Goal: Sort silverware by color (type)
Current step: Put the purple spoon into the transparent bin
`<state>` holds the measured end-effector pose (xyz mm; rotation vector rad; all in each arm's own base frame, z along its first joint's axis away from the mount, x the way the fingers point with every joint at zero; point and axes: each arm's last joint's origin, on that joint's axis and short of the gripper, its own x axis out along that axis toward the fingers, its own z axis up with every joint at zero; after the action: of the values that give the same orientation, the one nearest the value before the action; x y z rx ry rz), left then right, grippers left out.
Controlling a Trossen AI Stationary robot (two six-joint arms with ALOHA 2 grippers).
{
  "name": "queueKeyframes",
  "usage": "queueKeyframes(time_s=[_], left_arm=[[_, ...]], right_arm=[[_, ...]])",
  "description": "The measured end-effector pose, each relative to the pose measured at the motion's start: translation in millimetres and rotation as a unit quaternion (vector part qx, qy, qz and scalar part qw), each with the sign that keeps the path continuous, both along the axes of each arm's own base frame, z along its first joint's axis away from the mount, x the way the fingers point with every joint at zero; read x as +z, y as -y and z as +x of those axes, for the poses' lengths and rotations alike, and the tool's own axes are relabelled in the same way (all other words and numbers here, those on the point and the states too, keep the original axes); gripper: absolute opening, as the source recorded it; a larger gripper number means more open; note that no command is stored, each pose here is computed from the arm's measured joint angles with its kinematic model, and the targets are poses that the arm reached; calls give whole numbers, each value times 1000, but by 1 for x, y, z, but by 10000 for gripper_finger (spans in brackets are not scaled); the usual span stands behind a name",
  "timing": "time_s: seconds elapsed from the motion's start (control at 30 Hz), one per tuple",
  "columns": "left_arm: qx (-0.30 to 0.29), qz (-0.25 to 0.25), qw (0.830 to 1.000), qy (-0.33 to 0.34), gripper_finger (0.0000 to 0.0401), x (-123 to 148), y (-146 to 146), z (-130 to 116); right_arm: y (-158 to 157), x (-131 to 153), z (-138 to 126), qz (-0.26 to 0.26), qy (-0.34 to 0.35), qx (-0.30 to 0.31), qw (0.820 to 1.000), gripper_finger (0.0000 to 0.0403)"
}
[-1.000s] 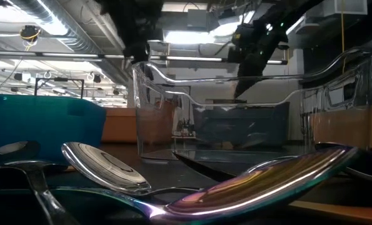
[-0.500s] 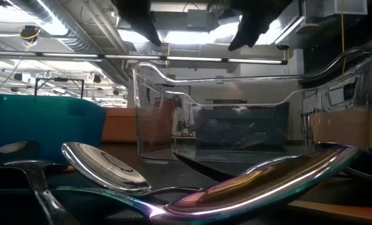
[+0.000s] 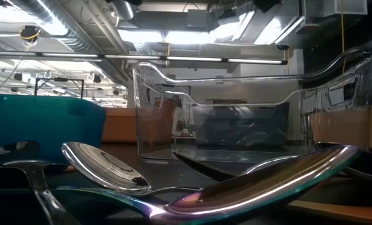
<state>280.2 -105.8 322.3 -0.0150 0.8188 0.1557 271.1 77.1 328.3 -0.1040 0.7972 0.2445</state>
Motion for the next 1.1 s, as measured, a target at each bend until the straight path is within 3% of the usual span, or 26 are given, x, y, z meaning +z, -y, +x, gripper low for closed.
queueKeyframes(time_s=[0.2,0.57,1.1], left_arm=[[28,-16,999,22,75,1,21,-9],[18,-29,999,31,75,-5,45,-12],[1,-38,999,37,75,-21,69,-5]], right_arm=[[-30,0,-10,21,-6,19,1000,1],[-69,-3,-22,30,-4,70,997,1],[-84,-7,-22,76,-15,68,995,1]])
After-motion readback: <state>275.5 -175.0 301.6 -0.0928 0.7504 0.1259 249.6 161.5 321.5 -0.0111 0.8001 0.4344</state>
